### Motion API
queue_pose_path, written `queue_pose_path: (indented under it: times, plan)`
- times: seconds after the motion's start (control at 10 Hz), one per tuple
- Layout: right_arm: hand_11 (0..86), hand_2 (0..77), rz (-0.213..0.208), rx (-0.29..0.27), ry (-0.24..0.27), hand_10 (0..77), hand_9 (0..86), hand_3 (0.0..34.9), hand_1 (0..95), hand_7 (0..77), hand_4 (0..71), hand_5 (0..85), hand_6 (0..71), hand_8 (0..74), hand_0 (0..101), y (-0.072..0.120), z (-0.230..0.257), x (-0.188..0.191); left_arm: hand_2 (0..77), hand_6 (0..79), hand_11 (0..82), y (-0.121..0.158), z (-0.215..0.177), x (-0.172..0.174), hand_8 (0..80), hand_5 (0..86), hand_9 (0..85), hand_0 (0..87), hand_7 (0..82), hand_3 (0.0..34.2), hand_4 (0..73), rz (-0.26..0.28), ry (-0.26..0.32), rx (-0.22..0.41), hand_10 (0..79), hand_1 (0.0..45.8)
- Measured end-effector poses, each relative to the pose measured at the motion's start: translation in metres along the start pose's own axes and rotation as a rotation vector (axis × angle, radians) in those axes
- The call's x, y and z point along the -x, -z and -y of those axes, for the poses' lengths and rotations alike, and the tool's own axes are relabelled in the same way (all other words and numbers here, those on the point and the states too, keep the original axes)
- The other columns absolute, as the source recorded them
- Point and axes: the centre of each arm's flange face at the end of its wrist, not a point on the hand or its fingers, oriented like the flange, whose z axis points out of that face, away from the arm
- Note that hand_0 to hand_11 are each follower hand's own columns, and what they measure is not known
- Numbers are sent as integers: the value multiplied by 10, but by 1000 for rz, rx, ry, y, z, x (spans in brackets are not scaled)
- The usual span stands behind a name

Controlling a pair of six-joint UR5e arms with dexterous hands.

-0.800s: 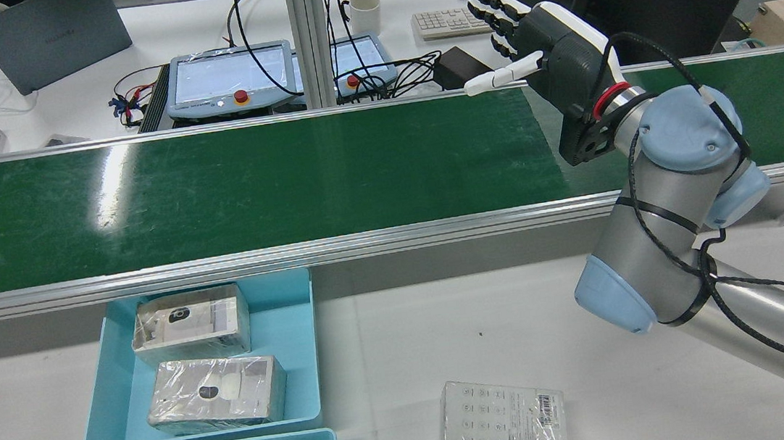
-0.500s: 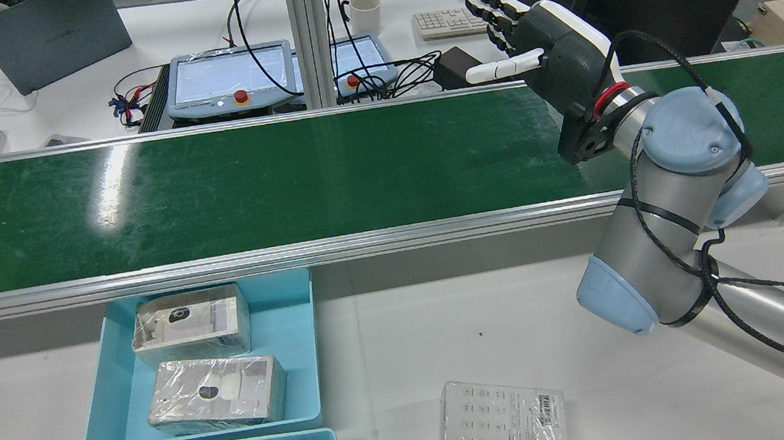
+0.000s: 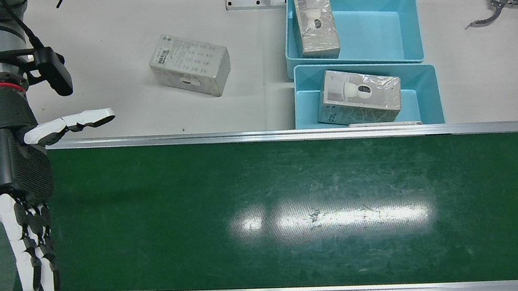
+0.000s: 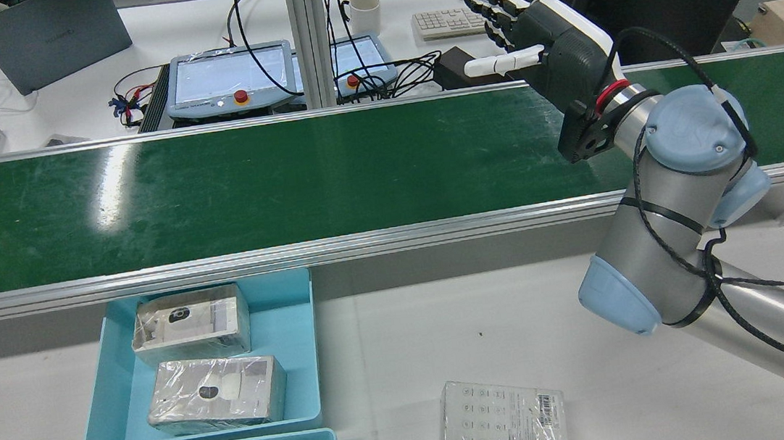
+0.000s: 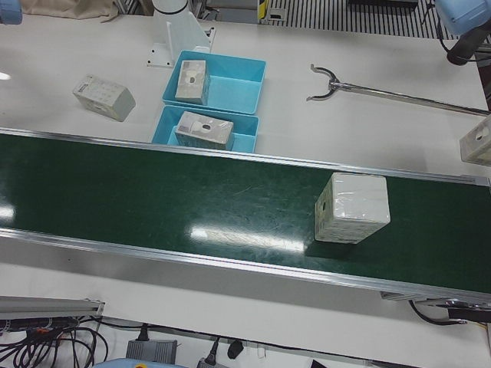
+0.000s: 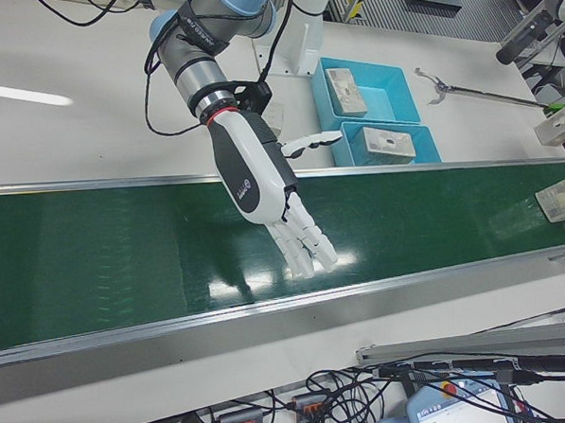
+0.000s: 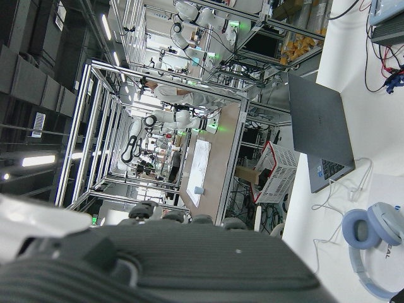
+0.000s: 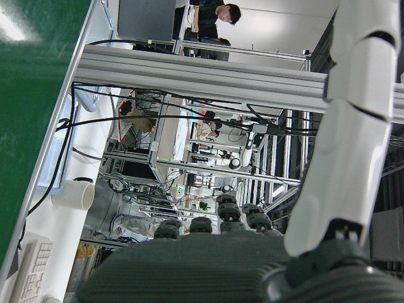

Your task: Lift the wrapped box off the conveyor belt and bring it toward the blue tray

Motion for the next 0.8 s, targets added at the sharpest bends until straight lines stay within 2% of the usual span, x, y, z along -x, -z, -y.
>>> queue_pose_path:
  times: [0.2,0.5,0.8]
  plan:
    - [33,104,-6,2,-2,16,11,5,115,5,11,38,0,5,440,1,0,-3,11,0,0,0,0,0,0,11,0,0,0,0,0,0,0,0,0,0]
    - [33,114,-8,6,-13,16,11,6,115,5,11,33,0,5,438,4,-2,-4,11,0,0,0,0,0,0,11,0,0,0,0,0,0,0,0,0,0]
    - [33,114,-15,10,-18,16,11,6,115,5,11,27,0,16,440,17,1,-3,5,0,0,0,0,0,0,11,0,0,0,0,0,0,0,0,0,0]
